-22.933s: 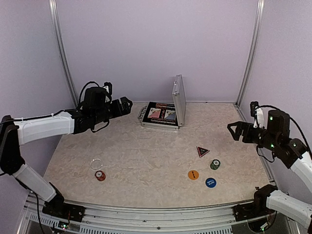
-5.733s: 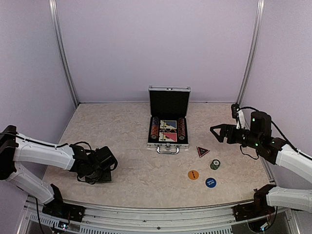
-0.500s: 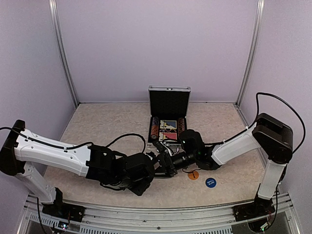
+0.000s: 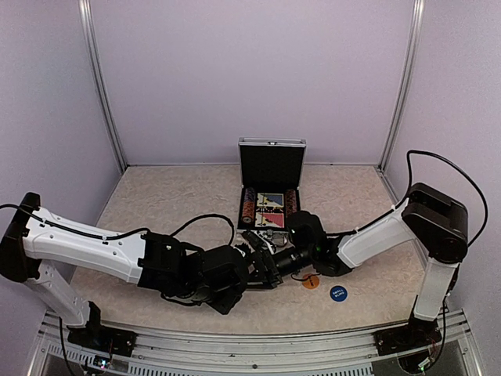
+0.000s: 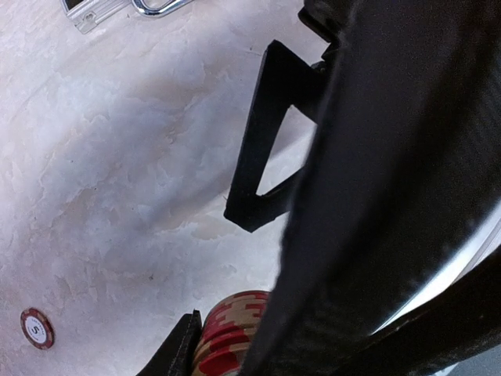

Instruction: Pack up texas hold em set

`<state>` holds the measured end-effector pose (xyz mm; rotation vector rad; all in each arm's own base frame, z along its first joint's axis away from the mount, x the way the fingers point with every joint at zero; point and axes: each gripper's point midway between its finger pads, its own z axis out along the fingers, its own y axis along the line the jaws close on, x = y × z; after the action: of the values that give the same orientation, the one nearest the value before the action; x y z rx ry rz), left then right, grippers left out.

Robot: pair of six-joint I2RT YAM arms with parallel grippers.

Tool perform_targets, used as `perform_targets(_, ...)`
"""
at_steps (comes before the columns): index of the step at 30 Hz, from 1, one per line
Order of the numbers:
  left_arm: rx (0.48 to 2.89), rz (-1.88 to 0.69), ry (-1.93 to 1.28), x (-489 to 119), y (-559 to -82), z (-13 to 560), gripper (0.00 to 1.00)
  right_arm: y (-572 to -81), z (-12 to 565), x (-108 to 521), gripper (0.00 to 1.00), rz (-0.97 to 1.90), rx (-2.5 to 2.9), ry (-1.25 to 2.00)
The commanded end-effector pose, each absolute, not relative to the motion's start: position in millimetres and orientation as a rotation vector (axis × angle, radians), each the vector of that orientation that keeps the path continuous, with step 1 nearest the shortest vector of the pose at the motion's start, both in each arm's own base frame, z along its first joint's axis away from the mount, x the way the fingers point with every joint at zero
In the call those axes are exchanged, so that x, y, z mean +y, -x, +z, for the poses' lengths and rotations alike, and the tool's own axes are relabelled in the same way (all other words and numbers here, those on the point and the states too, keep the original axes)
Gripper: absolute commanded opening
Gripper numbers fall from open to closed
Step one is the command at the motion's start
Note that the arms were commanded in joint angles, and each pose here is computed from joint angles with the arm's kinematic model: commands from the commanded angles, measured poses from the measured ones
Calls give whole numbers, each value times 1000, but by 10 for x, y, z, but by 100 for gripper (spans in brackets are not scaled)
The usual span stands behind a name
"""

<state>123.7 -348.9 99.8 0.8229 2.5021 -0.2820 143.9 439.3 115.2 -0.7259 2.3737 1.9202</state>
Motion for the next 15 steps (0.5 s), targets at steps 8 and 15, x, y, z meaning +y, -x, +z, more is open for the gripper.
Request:
perform_targets(8, 2475, -288, -821, -3556, -1257, 1075, 0, -1276, 1162, 4528, 84, 1989, 2342, 806)
perform_targets(15, 2475, -295, -823, -3567, -1248, 1068, 0, -1237, 1176, 4534, 77, 2020, 2326, 818)
